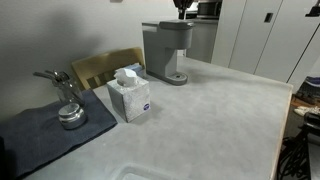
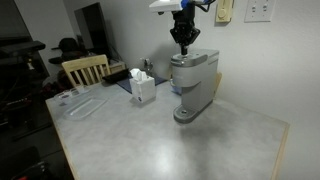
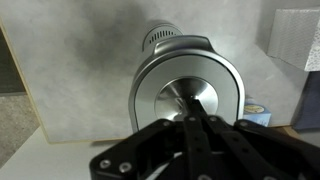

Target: Press the top of the coffee maker

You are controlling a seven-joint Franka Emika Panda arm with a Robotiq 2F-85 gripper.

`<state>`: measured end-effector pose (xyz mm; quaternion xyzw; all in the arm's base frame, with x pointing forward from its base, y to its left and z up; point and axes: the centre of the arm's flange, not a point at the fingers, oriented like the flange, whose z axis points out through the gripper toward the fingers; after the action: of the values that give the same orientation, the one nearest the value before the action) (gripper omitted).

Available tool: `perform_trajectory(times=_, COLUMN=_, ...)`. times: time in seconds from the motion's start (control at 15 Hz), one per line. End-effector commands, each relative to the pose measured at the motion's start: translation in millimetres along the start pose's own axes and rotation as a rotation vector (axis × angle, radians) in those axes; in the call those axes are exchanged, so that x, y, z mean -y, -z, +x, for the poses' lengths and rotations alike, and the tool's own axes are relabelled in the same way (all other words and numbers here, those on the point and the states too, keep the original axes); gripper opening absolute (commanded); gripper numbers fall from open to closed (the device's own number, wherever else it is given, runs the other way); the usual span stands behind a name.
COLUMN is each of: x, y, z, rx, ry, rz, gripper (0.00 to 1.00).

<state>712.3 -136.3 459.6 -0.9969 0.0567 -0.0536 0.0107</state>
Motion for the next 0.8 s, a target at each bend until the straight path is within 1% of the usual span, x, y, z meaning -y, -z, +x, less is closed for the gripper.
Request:
perform_trajectory(times=0.0, x=-5.0, y=-5.4, z=-2.4, rx=0.003, ry=-0.001, rz=0.010, gripper=0.00)
perform_trajectory(times=0.73, x=-8.7, y=-21.2, z=-8.1, rx=0.033, ry=-0.001, rz=0.012, gripper=0.00)
